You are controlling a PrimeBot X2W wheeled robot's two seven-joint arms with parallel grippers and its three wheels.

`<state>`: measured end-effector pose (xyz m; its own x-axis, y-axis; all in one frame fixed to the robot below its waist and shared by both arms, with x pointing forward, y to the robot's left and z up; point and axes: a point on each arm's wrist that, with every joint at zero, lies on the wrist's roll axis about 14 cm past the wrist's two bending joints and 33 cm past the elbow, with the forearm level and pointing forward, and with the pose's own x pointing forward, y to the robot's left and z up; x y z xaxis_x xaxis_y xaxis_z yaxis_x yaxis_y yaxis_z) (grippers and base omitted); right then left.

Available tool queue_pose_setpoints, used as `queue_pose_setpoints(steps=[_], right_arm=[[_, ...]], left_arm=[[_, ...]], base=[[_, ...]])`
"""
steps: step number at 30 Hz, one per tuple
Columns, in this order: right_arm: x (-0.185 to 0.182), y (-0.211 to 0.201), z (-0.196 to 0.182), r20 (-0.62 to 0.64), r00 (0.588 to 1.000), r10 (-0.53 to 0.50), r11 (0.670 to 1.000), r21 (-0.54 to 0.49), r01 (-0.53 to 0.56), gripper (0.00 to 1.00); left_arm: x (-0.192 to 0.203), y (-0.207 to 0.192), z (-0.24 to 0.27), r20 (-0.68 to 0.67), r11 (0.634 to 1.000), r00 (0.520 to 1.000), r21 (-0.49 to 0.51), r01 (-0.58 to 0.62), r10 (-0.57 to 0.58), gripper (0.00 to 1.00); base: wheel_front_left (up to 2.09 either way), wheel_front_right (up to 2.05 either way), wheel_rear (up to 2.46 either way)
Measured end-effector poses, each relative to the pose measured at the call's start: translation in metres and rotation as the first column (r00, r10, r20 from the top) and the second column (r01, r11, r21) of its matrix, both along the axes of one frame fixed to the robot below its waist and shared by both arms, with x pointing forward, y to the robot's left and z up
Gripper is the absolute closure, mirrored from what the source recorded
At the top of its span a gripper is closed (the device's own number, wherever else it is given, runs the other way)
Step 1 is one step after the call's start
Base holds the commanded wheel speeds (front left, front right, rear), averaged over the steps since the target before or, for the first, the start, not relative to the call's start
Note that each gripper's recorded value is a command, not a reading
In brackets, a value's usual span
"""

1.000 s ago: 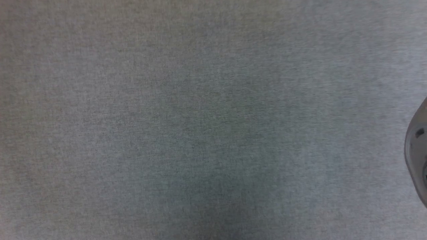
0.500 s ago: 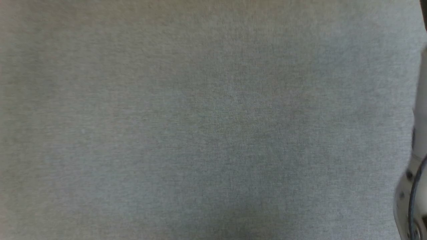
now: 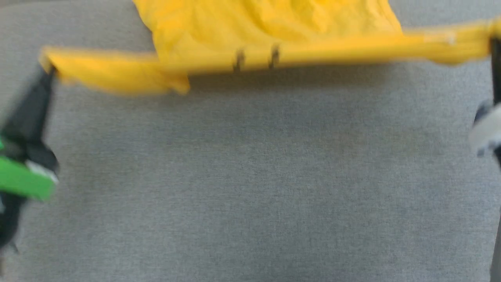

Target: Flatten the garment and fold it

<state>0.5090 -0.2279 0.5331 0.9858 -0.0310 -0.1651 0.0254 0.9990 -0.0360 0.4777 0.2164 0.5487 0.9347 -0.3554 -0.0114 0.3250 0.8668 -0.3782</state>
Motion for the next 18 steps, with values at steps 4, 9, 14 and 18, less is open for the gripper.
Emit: queue_pose_setpoints(steps=[4,9,14,18], right_arm=[[-0.033,-0.001,-0.019,-0.057,0.998,-0.013,0.999,0.047,0.015,1.00],[-0.069,0.002,-0.042,-0.134,0.991,-0.011,0.993,0.113,0.026,1.00],[-0.107,0.000,-0.055,-0.201,0.980,-0.015,0.982,0.180,0.051,1.00],[-0.140,0.003,-0.068,-0.289,0.957,0.005,0.970,0.233,0.065,1.00]], left_arm=[[-0.042,-0.005,-0.027,-0.118,1.000,0.993,-0.029,0.012,-0.015,1.00],[-0.090,-0.010,-0.062,-0.283,0.999,0.958,-0.021,0.041,-0.046,1.00],[-0.126,-0.013,-0.072,-0.387,0.996,0.920,-0.085,0.034,-0.064,1.00],[-0.155,-0.010,-0.078,-0.471,0.994,0.880,-0.105,0.020,-0.067,1.00]], base=[[0.00,0.00,0.00],[0.00,0.00,0.00],[0.00,0.00,0.00],[0.00,0.00,0.00]])
